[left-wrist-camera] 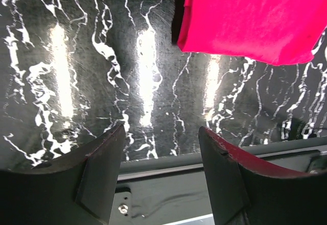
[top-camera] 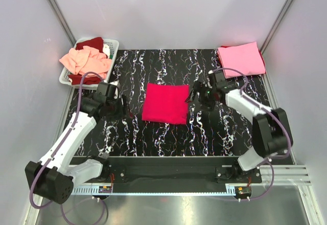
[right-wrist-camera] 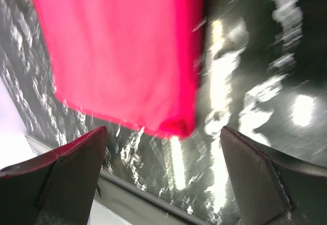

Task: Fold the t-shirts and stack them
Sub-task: Neatly place the folded tshirt to the corner

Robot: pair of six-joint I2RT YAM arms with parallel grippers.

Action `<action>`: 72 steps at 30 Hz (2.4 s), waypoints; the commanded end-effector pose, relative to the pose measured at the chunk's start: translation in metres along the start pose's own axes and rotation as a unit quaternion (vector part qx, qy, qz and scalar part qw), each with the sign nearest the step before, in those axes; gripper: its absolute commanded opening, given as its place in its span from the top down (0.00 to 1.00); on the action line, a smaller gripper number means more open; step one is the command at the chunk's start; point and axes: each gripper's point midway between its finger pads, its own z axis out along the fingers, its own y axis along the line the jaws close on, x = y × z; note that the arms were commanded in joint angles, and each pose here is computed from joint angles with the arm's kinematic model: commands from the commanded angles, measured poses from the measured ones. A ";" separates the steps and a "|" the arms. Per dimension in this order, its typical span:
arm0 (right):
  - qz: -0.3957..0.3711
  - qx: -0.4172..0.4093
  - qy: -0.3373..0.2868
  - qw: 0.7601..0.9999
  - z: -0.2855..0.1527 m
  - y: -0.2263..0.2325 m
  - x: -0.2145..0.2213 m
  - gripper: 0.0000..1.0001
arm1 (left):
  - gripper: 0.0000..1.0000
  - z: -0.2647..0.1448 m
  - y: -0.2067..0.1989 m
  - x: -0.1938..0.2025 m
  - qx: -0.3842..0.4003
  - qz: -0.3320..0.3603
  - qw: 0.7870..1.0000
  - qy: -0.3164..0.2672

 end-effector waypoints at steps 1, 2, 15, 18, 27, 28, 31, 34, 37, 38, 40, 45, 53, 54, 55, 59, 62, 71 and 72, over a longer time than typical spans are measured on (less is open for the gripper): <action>0.001 -0.025 0.023 0.999 0.019 -0.011 -0.017 0.02 | 0.36 -0.003 0.002 -0.013 0.004 0.030 0.998 -0.048; 0.007 -0.021 0.030 0.999 0.030 -0.016 -0.026 0.02 | 0.36 -0.001 0.005 -0.010 0.001 0.033 0.998 -0.048; 0.112 -0.062 0.080 0.989 0.108 -0.022 -0.028 0.25 | 0.36 -0.003 0.007 -0.014 0.004 0.034 0.997 -0.076; 0.129 -0.080 0.092 0.984 0.121 -0.019 -0.014 0.44 | 0.36 -0.004 0.007 -0.014 0.003 0.033 0.996 -0.078; 0.072 -0.063 0.059 0.994 0.099 -0.012 -0.042 1.00 | 0.36 -0.006 0.008 -0.015 0.003 0.031 0.996 -0.083; 0.053 -0.053 0.032 0.997 0.089 -0.006 -0.064 1.00 | 0.36 -0.006 0.008 -0.015 0.003 0.032 0.996 -0.085; 0.001 0.003 0.006 1.000 0.064 -0.014 -0.094 1.00 | 0.36 -0.007 0.008 -0.015 0.004 0.031 0.996 -0.087; -0.037 0.054 -0.014 0.998 0.041 -0.025 -0.122 1.00 | 0.36 -0.007 0.007 -0.015 0.006 0.030 0.996 -0.088; -0.063 0.104 -0.029 0.992 0.022 -0.039 -0.149 1.00 | 0.36 -0.006 0.007 -0.016 0.005 0.031 0.995 -0.090; -0.066 0.122 -0.026 0.990 0.017 -0.046 -0.152 1.00 | 0.36 -0.006 0.007 -0.015 0.006 0.032 0.996 -0.088; -0.080 0.153 -0.052 0.984 0.004 -0.057 -0.179 1.00 | 0.36 -0.004 0.007 -0.015 0.008 0.033 0.996 -0.083; -0.124 0.236 -0.085 0.960 -0.023 -0.084 -0.227 1.00 | 0.36 0.000 0.006 -0.013 0.010 0.033 0.997 -0.074; -0.147 0.286 -0.152 0.935 -0.054 -0.107 -0.295 1.00 | 0.36 0.006 0.005 -0.010 0.013 0.034 0.998 -0.059; -0.152 0.289 -0.158 0.932 -0.055 -0.106 -0.300 1.00 | 0.36 0.007 0.005 -0.009 0.014 0.034 0.998 -0.056; -0.155 0.299 -0.168 0.926 -0.059 -0.108 -0.308 1.00 | 0.36 0.008 0.004 -0.009 0.015 0.033 0.998 -0.055; -0.162 0.305 -0.198 0.917 -0.073 -0.107 -0.328 1.00 | 0.36 0.010 0.004 -0.008 0.016 0.031 0.998 -0.049; -0.186 0.299 -0.222 0.909 -0.087 -0.099 -0.341 1.00 | 0.36 0.010 0.005 -0.008 0.016 0.031 0.998 -0.051; -0.229 0.282 -0.291 0.885 -0.136 -0.087 -0.378 1.00 | 0.37 0.013 0.003 -0.006 0.019 0.032 0.998 -0.043; -0.234 0.277 -0.296 0.884 -0.140 -0.085 -0.381 1.00 | 0.37 0.014 0.002 -0.006 0.022 0.034 0.998 -0.042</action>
